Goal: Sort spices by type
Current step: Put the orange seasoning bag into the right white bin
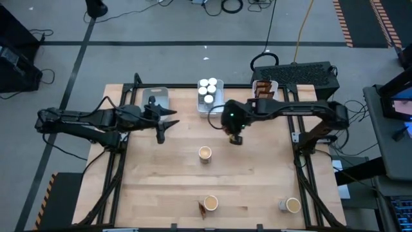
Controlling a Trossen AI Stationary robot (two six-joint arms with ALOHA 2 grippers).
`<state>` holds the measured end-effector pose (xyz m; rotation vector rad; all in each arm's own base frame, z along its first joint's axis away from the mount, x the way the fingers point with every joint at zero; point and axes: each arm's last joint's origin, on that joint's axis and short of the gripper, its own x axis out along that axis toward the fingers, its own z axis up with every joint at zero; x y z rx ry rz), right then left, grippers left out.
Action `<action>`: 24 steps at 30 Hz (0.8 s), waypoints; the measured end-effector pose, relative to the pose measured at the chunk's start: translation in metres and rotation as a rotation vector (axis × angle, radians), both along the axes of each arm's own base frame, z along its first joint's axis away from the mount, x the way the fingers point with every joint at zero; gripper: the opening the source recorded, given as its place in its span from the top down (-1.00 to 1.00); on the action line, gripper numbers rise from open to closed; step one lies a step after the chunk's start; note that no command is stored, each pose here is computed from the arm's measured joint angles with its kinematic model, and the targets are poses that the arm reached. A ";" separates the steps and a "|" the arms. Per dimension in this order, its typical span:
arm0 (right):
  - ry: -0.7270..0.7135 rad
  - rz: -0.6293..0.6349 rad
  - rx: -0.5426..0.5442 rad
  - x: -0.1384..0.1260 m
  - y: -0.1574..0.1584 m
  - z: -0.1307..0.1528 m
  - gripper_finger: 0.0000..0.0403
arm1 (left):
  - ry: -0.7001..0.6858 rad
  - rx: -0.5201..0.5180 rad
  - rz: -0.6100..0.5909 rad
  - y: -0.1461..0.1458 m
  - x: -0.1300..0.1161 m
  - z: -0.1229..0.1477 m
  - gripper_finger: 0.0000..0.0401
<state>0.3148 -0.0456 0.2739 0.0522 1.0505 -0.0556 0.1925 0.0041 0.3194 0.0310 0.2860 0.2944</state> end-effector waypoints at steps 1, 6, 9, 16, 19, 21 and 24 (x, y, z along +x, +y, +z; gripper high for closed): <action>0.022 0.032 -0.014 -0.006 0.001 0.003 0.87 | -0.005 0.000 0.000 0.000 0.000 0.000 0.09; 0.165 0.170 -0.055 -0.028 0.004 0.006 0.85 | -0.033 -0.028 0.008 0.000 0.001 0.002 0.09; 0.208 0.222 -0.066 -0.031 0.005 0.004 0.84 | -0.038 -0.049 0.013 0.000 0.001 0.002 0.09; 0.139 0.431 -0.060 -0.027 0.007 -0.015 0.86 | -0.039 -0.050 0.013 0.000 0.001 0.002 0.09; 0.133 0.523 -0.082 -0.029 0.009 -0.032 0.83 | -0.040 -0.055 0.014 0.000 0.001 0.002 0.09; 0.118 0.592 -0.115 -0.030 0.009 -0.043 0.80 | -0.046 -0.074 0.020 0.000 0.001 0.002 0.09; 0.112 0.670 -0.151 -0.034 0.010 -0.058 0.79 | -0.046 -0.075 0.020 0.000 0.001 0.002 0.09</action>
